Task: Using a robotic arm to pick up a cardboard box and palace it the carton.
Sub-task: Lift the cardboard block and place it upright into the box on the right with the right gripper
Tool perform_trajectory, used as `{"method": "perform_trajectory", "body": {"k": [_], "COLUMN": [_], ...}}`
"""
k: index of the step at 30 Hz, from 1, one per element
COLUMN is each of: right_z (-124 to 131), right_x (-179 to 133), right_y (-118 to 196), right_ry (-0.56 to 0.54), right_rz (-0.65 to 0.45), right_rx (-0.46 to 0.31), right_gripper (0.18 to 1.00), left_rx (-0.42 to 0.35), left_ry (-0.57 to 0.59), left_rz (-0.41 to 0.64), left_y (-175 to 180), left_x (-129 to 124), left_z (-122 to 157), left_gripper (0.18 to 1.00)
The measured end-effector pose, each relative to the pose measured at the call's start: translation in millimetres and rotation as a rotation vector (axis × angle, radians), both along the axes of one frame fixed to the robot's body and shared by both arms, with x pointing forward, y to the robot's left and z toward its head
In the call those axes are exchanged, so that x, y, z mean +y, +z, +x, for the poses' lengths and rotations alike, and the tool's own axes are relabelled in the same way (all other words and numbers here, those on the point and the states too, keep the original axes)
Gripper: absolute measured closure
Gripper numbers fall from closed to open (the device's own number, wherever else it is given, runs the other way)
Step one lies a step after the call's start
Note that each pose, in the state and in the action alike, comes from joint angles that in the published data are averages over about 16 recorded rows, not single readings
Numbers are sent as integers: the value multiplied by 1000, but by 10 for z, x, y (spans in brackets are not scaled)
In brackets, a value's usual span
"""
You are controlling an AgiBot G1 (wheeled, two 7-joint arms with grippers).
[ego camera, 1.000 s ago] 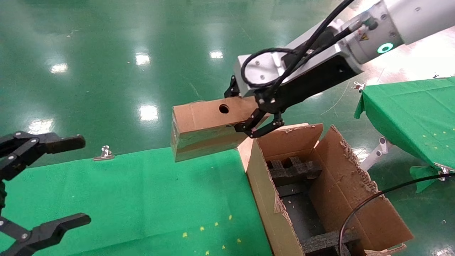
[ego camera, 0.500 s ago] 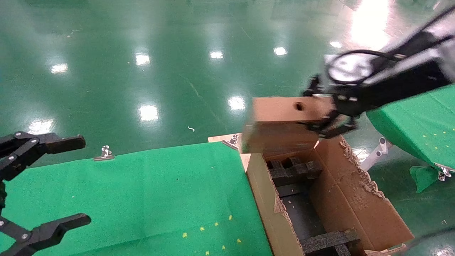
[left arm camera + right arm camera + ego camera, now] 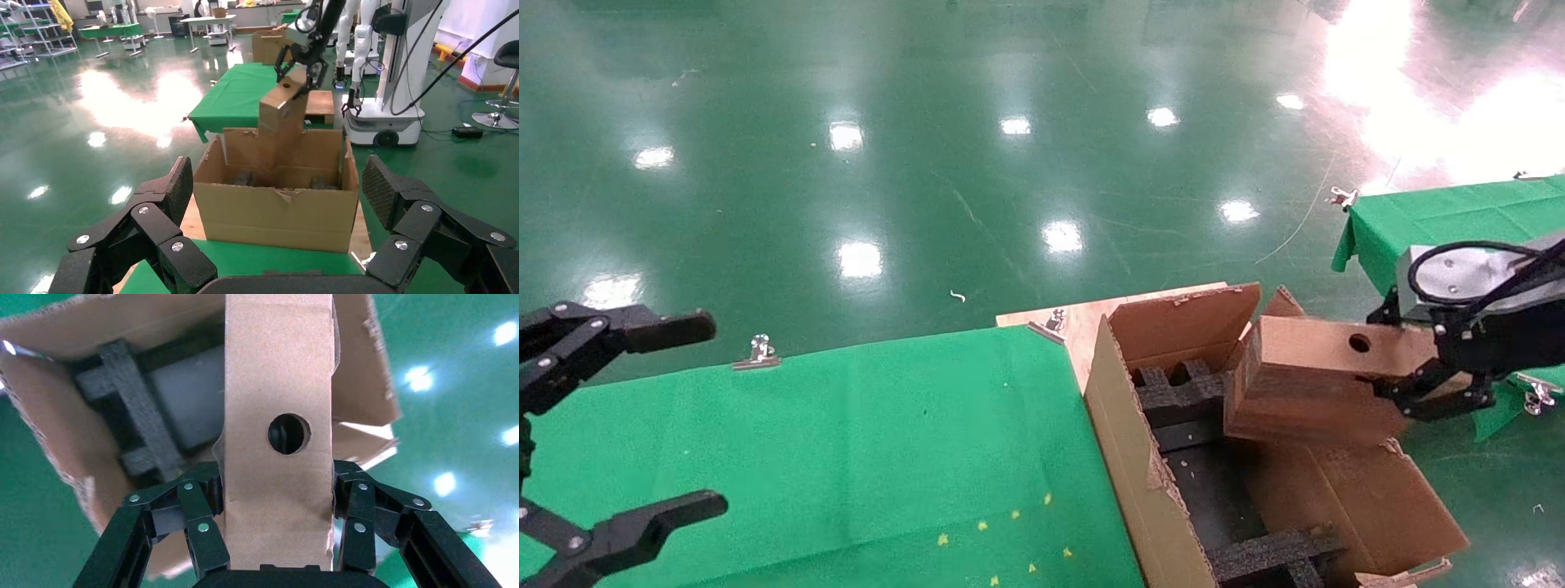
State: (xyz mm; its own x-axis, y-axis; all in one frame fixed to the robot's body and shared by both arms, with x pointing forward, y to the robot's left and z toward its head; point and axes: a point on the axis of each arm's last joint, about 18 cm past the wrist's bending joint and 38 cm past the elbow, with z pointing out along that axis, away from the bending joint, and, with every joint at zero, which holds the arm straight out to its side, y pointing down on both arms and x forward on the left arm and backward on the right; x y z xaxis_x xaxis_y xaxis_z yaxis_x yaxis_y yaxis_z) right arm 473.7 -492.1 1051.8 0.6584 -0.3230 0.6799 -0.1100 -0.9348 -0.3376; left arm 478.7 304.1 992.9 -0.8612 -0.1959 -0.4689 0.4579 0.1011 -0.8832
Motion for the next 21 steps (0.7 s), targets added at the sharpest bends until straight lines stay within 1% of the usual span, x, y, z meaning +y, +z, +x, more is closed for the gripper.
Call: {"method": "perform_trajectory", "body": {"k": [8,12,17,21], "right_z": [-6,28,96,152], "right_x": [-94,-129,-187,-265], "right_y": [-117,-168,-292,-450], "right_ry": [-42,-85,-183,-308], "right_rz": [37,78,167,263], "right_rx": [20,29,45,58], "right_gripper": [814,815,817,818], "left_rx": [0,0,0,0], "left_ry": [0,0,0,0], "left_rz": [-1,-1,-1,-1], "left_y": [1,1,1,1], "left_x": [0,0,1,1], "left_z": [0,0,0,0], "left_gripper": [184,184,184,184]}}
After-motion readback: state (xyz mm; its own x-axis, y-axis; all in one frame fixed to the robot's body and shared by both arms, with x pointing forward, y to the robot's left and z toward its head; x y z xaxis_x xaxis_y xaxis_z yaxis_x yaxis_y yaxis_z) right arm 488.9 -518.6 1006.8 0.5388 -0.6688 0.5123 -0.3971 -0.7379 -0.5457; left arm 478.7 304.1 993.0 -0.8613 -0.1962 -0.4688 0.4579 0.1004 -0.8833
